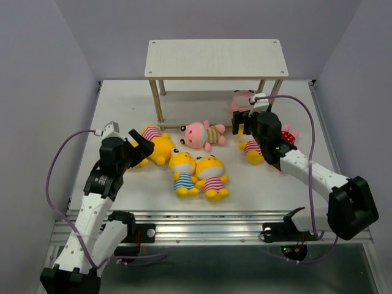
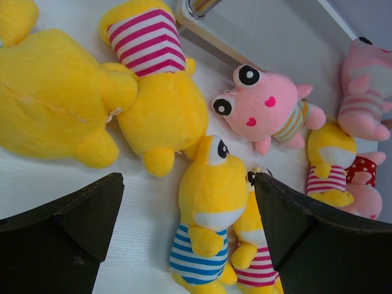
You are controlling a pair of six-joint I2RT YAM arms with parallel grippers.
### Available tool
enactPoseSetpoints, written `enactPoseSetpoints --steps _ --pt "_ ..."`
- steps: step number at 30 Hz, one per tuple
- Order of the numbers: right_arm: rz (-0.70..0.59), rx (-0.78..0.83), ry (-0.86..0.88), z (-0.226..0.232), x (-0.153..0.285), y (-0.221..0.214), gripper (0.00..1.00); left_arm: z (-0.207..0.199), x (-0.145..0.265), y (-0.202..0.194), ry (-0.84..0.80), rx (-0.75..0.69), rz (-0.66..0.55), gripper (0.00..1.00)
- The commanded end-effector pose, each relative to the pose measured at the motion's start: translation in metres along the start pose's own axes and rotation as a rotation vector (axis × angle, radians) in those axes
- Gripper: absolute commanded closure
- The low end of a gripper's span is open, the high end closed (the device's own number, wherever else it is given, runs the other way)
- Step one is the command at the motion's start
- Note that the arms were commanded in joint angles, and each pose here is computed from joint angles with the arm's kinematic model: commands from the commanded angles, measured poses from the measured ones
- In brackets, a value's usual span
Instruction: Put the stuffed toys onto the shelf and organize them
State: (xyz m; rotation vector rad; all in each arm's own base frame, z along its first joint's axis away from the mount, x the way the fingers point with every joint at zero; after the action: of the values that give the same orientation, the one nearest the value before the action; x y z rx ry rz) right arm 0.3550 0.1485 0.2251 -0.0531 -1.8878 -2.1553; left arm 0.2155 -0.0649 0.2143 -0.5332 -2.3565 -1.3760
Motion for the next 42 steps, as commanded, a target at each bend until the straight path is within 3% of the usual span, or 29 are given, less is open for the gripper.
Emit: enactPoseSetpoints --steps 1,4,7,11,15,20,33,36,39,40,42 --pt "0.069 0.077 0.323 0.032 0.034 -0.018 0.0 -0.004 -0.004 -0.005 -0.041 0.022 0.019 0.01" --pt "0.092 0.158 0.496 0.046 0.052 -0.029 0.0 -0.006 -0.008 -0.008 -0.053 0.033 0.036 0.01" --pt "0.129 0.222 0.564 0.058 0.049 -0.032 0.0 -0.007 -0.011 -0.014 -0.069 0.036 0.066 0.01" --pt "0.241 0.329 0.493 0.064 0.023 -0.053 0.0 -0.006 -0.013 -0.021 -0.073 0.036 0.09 0.01" --pt "0.242 0.423 0.424 0.064 -0.001 -0.05 0.0 -0.007 -0.012 -0.021 -0.078 0.032 0.086 0.01" --pt "0.354 0.546 0.46 0.075 -0.034 -0.059 0.0 -0.007 -0.011 -0.022 -0.083 0.023 0.089 0.01" --pt "0.433 0.615 0.355 0.071 -0.079 -0.084 0.07 -0.007 -0.013 -0.021 -0.073 0.02 0.089 0.01" --pt "0.446 0.614 0.355 0.07 -0.078 -0.09 0.15 -0.006 -0.014 -0.02 -0.063 0.029 0.084 0.01" --pt "0.44 0.616 0.35 0.069 -0.081 -0.092 0.35 -0.007 -0.014 -0.018 -0.064 0.028 0.082 0.01" --pt "0.435 0.617 0.337 0.068 -0.082 -0.093 0.5 -0.007 -0.014 -0.018 -0.061 0.028 0.084 0.01" --pt "0.439 0.612 0.327 0.067 -0.082 -0.094 0.67 -0.007 -0.015 -0.019 -0.058 0.029 0.089 0.01"
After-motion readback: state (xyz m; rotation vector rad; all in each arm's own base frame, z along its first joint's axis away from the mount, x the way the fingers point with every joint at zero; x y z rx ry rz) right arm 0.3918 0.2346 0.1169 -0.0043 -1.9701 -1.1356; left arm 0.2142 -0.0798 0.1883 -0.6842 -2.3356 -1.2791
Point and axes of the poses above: each gripper's point midway between its finger pads, its own x axis back along the fingers, its own z axis along the line the jaws close on, y = z × x, the point moved 5 cm from there along x, back along the fingers, and after that the axes turned 9 degrees about -x, right-handed, at the moved point
